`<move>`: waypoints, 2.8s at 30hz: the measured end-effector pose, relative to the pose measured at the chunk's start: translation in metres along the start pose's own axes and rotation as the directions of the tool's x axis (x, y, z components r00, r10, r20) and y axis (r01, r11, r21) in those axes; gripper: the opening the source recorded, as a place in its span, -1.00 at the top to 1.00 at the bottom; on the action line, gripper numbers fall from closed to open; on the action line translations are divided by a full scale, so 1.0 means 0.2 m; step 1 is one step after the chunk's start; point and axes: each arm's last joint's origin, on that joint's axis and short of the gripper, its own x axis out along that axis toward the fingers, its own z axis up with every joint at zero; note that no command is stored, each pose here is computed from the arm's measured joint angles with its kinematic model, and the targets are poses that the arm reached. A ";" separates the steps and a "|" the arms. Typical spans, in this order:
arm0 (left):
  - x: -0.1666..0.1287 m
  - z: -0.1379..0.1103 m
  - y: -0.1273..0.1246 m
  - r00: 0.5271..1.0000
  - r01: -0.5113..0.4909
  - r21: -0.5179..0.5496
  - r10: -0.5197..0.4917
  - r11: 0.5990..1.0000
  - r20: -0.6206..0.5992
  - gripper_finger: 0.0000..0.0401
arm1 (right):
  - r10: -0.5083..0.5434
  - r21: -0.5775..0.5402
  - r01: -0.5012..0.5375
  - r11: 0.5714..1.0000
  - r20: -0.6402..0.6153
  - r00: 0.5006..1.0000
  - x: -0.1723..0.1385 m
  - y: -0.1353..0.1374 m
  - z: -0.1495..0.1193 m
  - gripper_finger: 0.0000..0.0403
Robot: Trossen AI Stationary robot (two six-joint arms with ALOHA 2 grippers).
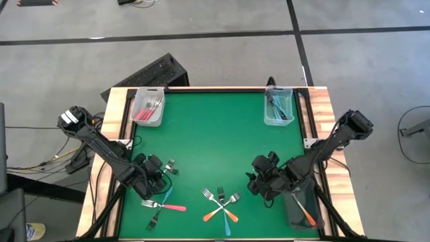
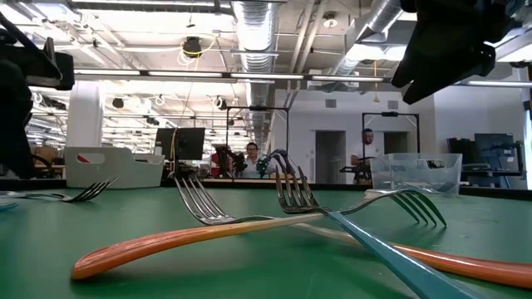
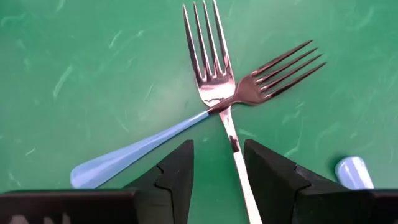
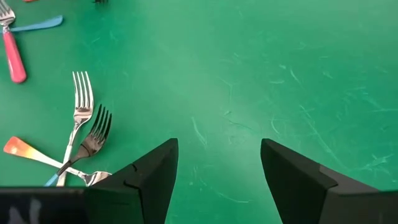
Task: Sort silverware by color (type)
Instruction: Put the orange fork into the black bin
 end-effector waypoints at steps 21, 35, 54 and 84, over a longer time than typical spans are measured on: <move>0.16 -0.09 0.07 0.995 0.103 -0.031 -0.102 0.994 0.015 0.82 | -0.043 -0.009 0.043 0.999 0.065 0.997 0.05 -0.03 0.07 -0.27; -0.01 0.00 0.01 0.999 -0.038 0.098 0.038 0.994 0.001 0.99 | -0.024 0.008 0.023 1.000 0.077 0.997 0.05 -0.02 0.08 -0.27; -0.21 0.19 -0.11 0.816 -0.137 0.169 0.014 0.976 0.578 1.00 | 0.136 0.054 -0.184 0.981 0.480 0.867 0.12 0.12 0.30 -0.27; -0.29 0.34 -0.36 0.696 -0.154 0.461 -0.235 0.874 0.678 1.00 | 0.330 -0.117 -0.342 0.933 0.658 0.677 0.45 0.29 0.54 -0.09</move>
